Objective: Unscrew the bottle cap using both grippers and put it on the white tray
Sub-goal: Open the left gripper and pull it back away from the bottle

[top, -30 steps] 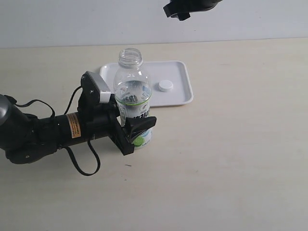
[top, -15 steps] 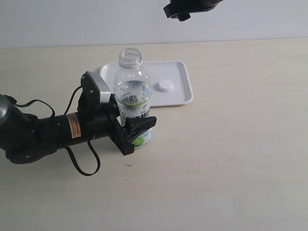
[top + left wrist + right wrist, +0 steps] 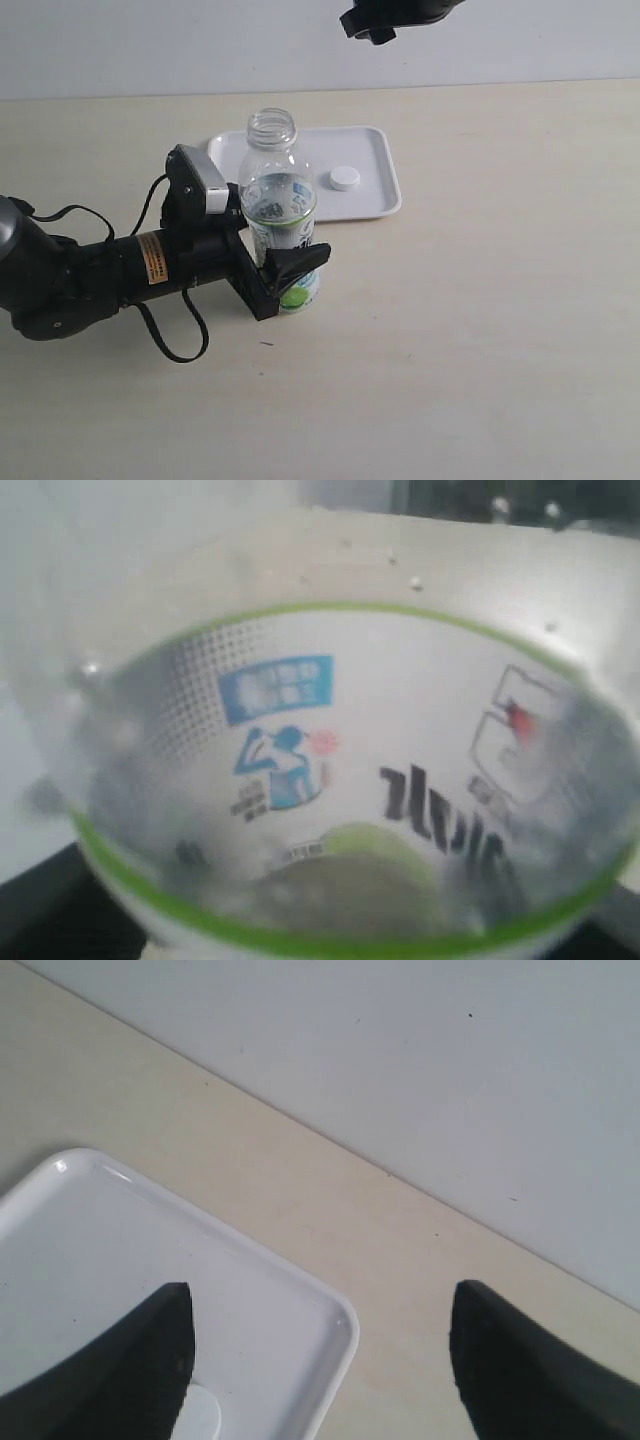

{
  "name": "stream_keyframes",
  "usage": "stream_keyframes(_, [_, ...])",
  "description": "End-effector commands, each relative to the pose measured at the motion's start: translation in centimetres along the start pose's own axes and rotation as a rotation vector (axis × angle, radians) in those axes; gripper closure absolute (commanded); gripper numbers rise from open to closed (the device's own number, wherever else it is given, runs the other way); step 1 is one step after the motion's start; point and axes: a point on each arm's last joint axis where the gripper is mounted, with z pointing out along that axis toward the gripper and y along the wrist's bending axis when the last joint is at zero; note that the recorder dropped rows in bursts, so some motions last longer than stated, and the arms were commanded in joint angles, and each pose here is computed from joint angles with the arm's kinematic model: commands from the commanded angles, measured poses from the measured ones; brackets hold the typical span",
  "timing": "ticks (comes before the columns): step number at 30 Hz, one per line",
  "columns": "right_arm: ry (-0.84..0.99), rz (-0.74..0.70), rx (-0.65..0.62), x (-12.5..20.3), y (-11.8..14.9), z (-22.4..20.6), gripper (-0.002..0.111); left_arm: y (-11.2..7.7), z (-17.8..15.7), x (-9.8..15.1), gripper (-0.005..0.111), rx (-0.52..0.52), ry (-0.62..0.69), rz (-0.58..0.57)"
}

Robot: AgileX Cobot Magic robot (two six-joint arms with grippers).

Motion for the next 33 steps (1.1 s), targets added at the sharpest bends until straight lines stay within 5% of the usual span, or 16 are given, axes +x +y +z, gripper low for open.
stream_keyframes(1, [0.013,-0.002,0.000,-0.4,-0.3,-1.3,0.039,0.1,0.0,-0.4,0.025,-0.009,-0.028,0.025])
stream_keyframes(11, [-0.048,0.019,-0.033,-3.7,-0.1,-11.3,0.040,-1.2,-2.1,-0.5,0.024,-0.028,0.013,0.030])
stream_keyframes(18, [-0.009,0.061,-0.053,-3.7,0.2,-13.7,0.078,-2.3,-3.6,-0.6,0.025,-0.029,0.036,0.042])
stream_keyframes(27, [0.007,0.059,-0.032,-0.4,0.8,-15.9,0.109,-3.0,-5.1,-0.6,0.025,-0.077,0.059,0.034])
stream_keyframes(33, [-0.129,0.067,0.019,2.5,1.4,-18.4,0.108,-3.7,-6.3,-0.8,0.032,-0.100,0.077,0.046])
